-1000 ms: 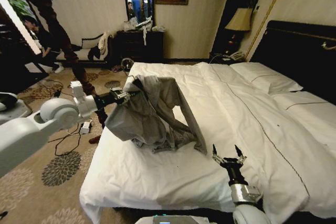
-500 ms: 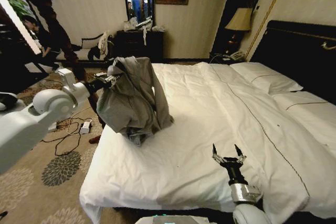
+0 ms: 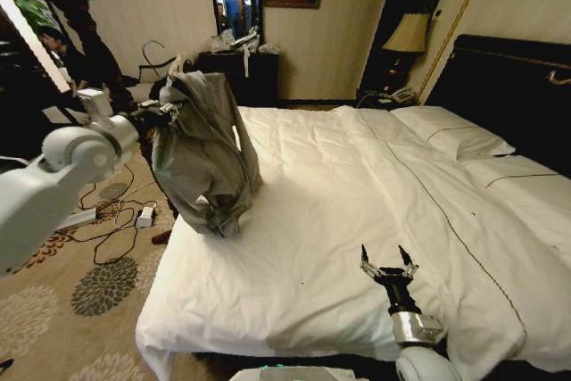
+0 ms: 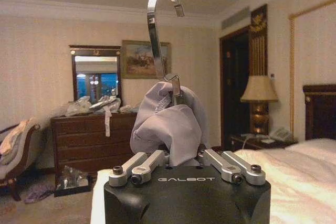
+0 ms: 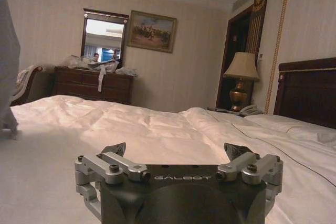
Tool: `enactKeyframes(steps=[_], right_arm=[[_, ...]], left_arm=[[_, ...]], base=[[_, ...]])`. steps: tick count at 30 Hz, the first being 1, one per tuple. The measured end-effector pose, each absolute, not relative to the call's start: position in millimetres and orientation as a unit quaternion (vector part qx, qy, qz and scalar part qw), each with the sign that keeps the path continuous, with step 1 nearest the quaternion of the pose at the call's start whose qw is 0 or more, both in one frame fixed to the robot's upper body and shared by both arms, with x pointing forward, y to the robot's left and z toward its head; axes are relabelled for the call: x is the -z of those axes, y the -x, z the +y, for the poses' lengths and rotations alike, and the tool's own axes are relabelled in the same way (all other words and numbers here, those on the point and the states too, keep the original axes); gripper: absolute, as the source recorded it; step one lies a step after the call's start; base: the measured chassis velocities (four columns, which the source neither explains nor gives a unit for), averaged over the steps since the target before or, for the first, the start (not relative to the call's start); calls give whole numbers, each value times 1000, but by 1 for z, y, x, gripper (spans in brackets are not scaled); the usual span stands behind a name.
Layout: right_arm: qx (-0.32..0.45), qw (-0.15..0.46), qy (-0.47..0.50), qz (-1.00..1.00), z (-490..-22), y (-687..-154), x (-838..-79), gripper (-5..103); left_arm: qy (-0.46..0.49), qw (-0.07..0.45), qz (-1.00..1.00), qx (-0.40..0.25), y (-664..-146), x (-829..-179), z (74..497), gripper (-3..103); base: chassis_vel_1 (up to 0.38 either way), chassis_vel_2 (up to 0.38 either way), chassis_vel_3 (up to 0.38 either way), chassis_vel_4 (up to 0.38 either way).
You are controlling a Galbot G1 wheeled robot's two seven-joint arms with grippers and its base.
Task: Pick up the clothes from the bed and hang them on the clothes hanger.
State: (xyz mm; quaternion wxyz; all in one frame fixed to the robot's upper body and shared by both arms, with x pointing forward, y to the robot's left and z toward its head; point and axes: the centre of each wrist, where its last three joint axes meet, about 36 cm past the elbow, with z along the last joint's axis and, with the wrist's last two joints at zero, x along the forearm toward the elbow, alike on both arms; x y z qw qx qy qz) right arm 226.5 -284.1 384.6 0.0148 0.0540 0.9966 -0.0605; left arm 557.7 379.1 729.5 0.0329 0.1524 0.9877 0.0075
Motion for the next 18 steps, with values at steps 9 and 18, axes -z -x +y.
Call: enactKeyframes(steps=[9, 18], right_arm=[[60, 15, -54, 997, -284, -227, -385, 100], [60, 15, -54, 997, -284, -227, -385, 100]], left_arm=[[-117, 31, 992, 17, -651, -777, 312, 16], [-66, 28, 997, 16, -670, -852, 298, 16]], base=[[0, 0, 0, 0], [0, 0, 0, 0]])
